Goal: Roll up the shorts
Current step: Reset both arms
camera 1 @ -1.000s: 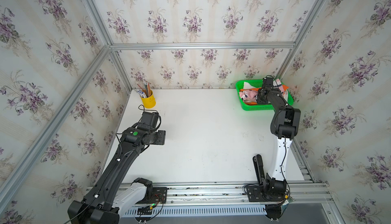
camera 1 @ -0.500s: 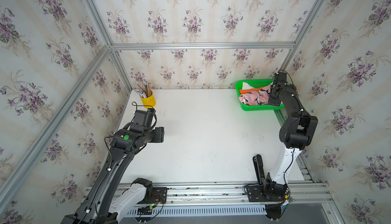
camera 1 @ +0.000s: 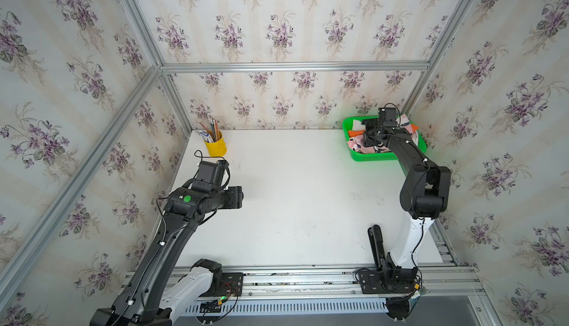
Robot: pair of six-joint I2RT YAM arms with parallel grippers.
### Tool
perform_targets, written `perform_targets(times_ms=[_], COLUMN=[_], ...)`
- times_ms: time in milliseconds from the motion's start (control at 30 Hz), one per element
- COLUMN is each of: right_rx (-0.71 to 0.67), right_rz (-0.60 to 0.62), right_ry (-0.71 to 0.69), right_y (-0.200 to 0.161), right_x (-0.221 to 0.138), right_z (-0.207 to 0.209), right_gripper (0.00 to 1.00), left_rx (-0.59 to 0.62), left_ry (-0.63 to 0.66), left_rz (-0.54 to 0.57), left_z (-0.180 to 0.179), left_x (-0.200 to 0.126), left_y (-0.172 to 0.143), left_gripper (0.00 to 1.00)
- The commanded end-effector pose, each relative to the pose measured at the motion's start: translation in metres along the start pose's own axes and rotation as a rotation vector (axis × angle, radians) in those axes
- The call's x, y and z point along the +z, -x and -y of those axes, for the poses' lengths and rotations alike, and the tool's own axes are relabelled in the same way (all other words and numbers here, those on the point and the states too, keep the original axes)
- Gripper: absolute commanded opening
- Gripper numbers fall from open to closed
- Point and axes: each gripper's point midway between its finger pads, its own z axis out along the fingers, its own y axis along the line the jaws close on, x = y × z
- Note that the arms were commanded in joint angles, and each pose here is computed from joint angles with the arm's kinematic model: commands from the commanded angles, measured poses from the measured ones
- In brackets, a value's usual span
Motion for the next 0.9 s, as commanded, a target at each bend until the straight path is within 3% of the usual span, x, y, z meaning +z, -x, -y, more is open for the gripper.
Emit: perform_targets(times_ms=[0,167,300,500,600,633,767,867], right_rx=[-0.029,-0.022,-0.024,-0.123,-0.196,-0.245,-0.507,-0.686], right_rz=[-0.024,-0.007,-0.006,0.049,0.069,0.059,0.075,0.142], right_ry=[0.001,-0.054,-0.066,0.059,0.098,0.111,0.093,0.019], right_y=[0.002,0.016,0.023,0.033,0.042,0.042,0.036,0.040], right_x=[0.022,0.062,0.061,-0.002,-0.035,-0.045,-0.077,-0.099], right_z=[0.003,0.037,0.036,-0.028,-0.047,-0.052,-0.052,-0.025], right_gripper=[0.77,0.74,0.73,0.78,0.79,0.78,0.78,0.79], left_rx=[-0.014,-0.050,-0.068,-0.088,-0.106,-0.127,-0.153,-0.159], left_ry=[-0.005,0.003,0.046,0.163,0.236,0.274,0.400,0.528], left_rz=[0.010,0.007,0.021,0.064,0.109,0.127,0.199,0.246], left_z=[0.001,-0.001,-0.010,-0.030,-0.043,-0.050,-0.074,-0.094], left_x=[0.005,0.020,0.033,0.045,0.046,0.044,0.046,0.047], left_y=[0.005,0.002,0.003,0.012,0.019,0.019,0.024,0.029], left_gripper=[0.72,0.72,0.74,0.82,0.94,0.99,0.99,0.99])
